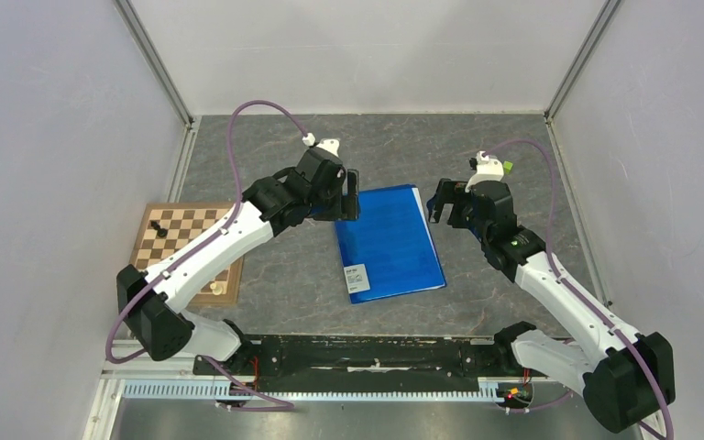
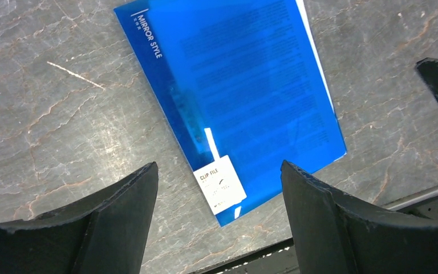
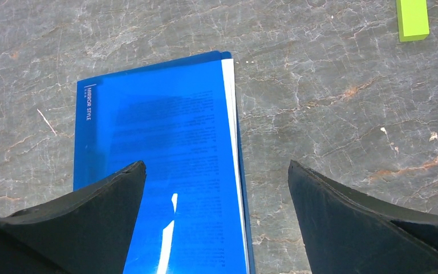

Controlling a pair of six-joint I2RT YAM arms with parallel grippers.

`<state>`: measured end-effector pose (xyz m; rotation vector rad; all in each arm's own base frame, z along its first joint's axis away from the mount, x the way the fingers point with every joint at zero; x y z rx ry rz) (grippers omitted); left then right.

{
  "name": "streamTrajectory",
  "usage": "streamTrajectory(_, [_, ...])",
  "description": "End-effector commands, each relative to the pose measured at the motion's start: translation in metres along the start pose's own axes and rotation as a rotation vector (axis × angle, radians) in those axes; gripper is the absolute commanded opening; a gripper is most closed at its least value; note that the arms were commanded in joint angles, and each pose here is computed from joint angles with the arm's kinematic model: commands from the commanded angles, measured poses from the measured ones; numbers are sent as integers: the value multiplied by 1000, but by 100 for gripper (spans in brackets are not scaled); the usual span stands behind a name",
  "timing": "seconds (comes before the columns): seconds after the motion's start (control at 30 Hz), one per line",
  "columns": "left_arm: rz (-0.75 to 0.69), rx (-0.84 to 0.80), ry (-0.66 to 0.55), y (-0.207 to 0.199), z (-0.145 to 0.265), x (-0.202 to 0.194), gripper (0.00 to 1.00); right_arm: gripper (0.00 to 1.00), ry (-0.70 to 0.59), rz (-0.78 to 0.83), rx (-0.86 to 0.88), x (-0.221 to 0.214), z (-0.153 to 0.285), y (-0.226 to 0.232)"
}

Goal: Put the files into the folder

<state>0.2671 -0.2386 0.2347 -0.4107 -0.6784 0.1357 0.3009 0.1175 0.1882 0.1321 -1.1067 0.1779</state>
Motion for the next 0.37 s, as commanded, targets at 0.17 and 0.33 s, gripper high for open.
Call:
streamTrajectory(0.17, [-21, 12, -12, 4, -4, -1, 85, 98, -52, 11, 3, 15, 3, 0])
streamTrajectory(0.33, [-14, -3, -15, 1, -3, 0, 85, 98, -57, 16, 1, 17, 4, -1])
Point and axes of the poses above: each gripper's point midway between its finger pads, its own z axis back along the fingers, its own y axis along the line the jaws close on, x = y × z, the point moved 2 cm from there along z, back along the fingers, and after that the axes turned 15 degrees about z, right-handed, at the moved point
